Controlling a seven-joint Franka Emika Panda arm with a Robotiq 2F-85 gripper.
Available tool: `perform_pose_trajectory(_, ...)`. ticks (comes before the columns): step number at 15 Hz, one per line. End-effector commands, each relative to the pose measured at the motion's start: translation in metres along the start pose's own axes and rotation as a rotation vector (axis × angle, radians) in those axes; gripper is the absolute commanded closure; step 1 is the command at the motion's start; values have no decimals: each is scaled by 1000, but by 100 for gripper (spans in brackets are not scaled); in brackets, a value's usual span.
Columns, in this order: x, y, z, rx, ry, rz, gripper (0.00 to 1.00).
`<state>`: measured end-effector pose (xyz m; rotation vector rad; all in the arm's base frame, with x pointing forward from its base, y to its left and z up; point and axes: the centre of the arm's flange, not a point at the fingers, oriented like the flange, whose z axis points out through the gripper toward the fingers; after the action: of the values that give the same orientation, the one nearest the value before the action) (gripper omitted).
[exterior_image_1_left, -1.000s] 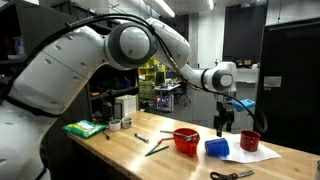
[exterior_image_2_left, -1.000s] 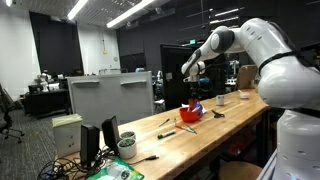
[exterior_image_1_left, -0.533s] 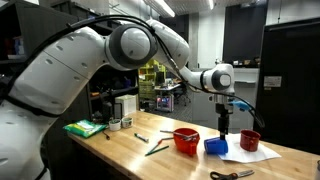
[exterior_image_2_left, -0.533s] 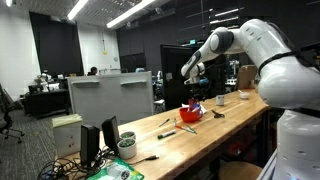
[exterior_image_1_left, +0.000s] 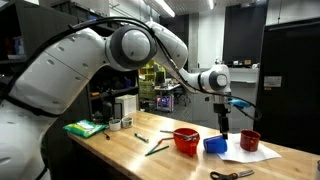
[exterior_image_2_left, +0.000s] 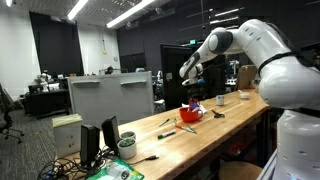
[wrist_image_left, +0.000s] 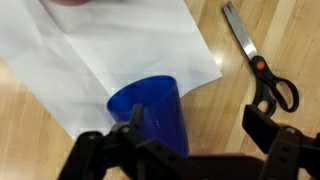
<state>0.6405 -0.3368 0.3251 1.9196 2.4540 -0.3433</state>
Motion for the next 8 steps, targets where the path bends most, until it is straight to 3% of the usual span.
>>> perform_pose_trajectory(1, 2, 7, 0, -32, -10, -112, 0)
perform_pose_trajectory(8, 21, 11, 1, -43, 39, -194, 0)
